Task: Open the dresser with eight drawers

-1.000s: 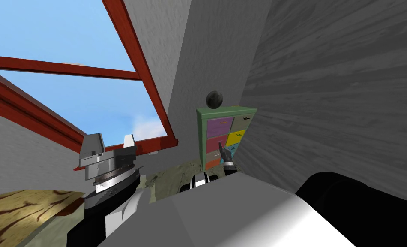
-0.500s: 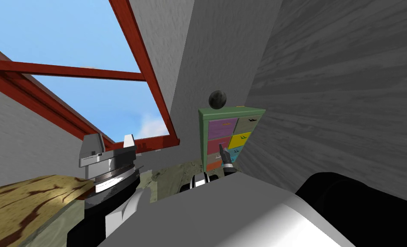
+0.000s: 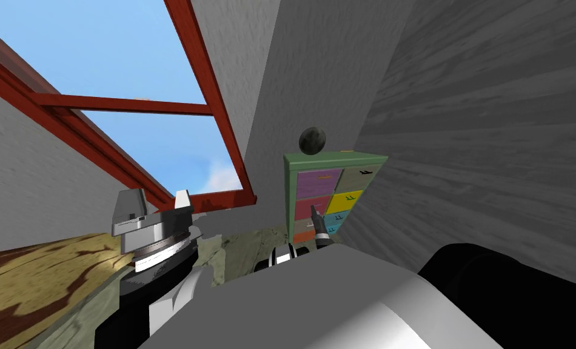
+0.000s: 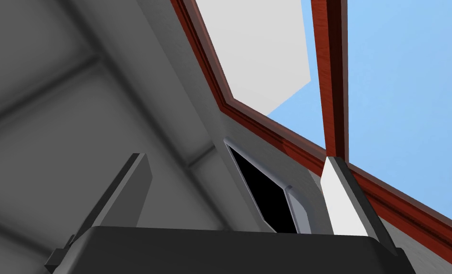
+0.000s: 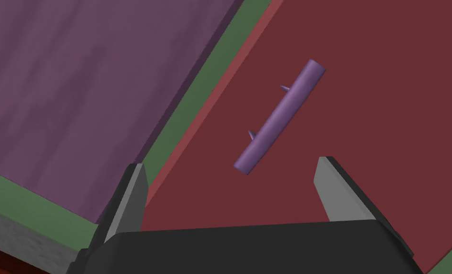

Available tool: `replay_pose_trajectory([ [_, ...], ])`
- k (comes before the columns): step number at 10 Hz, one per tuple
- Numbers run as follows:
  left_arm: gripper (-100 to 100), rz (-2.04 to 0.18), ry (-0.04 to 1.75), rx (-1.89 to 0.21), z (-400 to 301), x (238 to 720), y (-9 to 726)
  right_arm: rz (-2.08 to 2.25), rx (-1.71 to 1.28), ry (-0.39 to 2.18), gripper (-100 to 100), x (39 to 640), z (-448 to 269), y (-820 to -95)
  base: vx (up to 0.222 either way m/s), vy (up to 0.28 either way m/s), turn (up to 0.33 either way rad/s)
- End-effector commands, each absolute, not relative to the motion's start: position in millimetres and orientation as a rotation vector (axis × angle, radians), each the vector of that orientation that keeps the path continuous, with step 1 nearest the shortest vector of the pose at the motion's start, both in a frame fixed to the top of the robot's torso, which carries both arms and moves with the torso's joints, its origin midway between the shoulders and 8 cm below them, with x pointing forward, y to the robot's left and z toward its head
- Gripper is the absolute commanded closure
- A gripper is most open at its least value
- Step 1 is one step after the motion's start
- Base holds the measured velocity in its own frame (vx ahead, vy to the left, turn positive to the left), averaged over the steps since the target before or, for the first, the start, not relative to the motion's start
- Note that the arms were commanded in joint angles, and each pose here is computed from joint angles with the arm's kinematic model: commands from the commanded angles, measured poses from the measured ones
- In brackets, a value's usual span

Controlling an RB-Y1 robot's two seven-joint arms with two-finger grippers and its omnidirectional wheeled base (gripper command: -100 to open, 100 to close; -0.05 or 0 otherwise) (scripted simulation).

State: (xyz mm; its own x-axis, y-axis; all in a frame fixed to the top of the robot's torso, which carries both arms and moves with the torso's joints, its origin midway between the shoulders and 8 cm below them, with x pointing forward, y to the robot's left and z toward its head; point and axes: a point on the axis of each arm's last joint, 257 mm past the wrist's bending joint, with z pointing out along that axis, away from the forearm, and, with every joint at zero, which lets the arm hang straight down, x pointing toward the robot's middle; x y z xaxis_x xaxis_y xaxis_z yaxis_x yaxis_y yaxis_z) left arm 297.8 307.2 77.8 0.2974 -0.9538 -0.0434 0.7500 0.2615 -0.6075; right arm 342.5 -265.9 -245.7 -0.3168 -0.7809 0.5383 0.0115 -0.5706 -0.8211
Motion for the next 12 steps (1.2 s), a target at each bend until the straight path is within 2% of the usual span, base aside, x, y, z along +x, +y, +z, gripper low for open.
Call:
replay_pose_trajectory([
  [1,0,-1.206,0.449,-0.535,78,298,307,-1.855,-1.343,1.070,-100,338,-259,-266,0.025,-0.049,0.200],
  [7,0,-1.206,0.449,-0.535,78,298,307,-1.724,-1.261,1.172,-100,331,-278,-266,0.019,-0.036,0.105],
  [10,0,-1.206,0.449,-0.535,78,298,307,-1.733,-1.264,1.164,-100,333,-273,-266,0.037,-0.021,-0.002],
  [11,0,-1.206,0.449,-0.535,78,298,307,-1.733,-1.266,1.164,100,333,-272,-266,0.006,-0.003,0.001],
  [12,0,-1.206,0.449,-0.535,78,298,307,-1.731,-1.266,1.160,100,331,-270,-265,-0.081,0.009,-0.005],
])
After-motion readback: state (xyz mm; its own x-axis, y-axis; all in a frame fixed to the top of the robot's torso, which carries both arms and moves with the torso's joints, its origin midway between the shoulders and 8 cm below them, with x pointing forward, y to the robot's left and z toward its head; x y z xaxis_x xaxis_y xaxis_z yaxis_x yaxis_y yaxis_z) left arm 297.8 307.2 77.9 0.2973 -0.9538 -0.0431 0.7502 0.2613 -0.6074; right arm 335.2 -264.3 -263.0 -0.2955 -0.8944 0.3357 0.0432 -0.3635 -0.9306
